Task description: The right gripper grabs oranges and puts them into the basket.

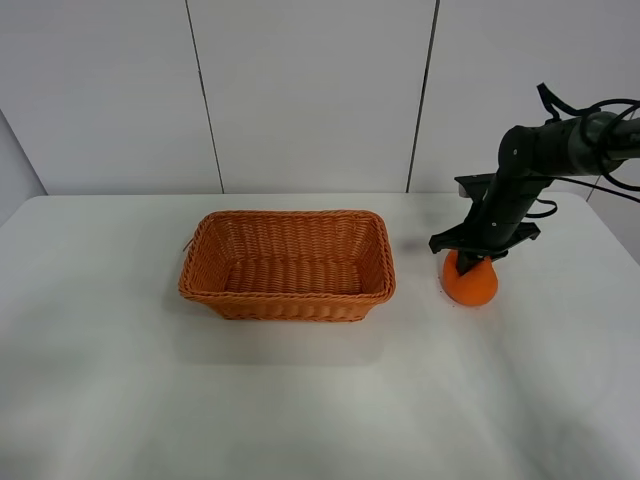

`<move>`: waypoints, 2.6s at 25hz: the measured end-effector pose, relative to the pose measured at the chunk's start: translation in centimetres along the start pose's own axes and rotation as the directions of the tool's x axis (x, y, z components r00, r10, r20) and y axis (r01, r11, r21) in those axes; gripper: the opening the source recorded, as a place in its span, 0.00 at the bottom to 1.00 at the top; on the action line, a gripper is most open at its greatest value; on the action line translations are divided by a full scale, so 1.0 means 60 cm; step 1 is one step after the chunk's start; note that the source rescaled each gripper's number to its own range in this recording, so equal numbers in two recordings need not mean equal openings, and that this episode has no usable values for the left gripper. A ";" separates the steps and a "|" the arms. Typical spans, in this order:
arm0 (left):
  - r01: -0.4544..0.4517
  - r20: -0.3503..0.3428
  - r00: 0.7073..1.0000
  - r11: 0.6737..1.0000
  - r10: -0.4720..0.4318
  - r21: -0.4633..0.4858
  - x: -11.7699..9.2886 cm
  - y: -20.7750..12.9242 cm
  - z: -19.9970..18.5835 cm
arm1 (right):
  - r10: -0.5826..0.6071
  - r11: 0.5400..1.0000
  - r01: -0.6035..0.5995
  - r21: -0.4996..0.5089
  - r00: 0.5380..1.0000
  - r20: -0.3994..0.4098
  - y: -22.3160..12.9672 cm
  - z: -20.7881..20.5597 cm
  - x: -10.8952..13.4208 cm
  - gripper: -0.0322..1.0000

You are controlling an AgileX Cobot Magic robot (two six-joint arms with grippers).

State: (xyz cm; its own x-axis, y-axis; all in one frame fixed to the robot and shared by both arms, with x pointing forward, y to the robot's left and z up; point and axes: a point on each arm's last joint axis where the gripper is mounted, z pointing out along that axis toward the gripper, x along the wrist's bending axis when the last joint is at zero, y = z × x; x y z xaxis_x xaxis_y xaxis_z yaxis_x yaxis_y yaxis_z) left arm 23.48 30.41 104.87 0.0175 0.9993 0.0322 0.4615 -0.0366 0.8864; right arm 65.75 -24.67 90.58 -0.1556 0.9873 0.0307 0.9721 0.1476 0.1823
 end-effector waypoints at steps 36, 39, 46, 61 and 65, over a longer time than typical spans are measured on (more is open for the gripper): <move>0.000 0.000 1.000 1.000 0.000 0.000 0.000 0.000 0.000 | -0.419 0.882 0.395 -0.258 0.907 -0.044 0.029 -0.286 0.319 0.03; 0.000 0.000 1.000 1.000 0.000 0.000 0.000 0.000 0.000 | -0.450 0.869 0.422 -0.259 0.892 -0.054 0.033 -0.240 0.357 0.03; 0.000 0.000 1.000 1.000 0.000 0.000 0.000 0.000 0.000 | -0.454 0.877 0.426 -0.220 0.886 -0.095 0.047 -0.098 0.399 0.03; 0.000 0.000 1.000 1.000 0.000 0.000 0.000 0.000 0.000 | -0.454 0.885 0.433 -0.174 0.884 -0.110 0.048 -0.074 0.406 0.98; 0.000 0.000 1.000 1.000 0.000 0.000 0.000 0.000 0.000 | -0.462 0.882 0.442 -0.165 0.880 -0.113 0.059 -0.124 0.410 1.00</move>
State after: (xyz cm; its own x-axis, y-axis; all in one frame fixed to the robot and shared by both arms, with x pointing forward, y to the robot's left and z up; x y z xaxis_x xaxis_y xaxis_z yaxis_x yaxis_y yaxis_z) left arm 23.48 30.41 104.87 0.0175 0.9993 0.0322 0.4615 -0.0366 0.8864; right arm 64.03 -0.30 99.26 -0.6057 0.7939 0.0538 0.7596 0.5567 0.3363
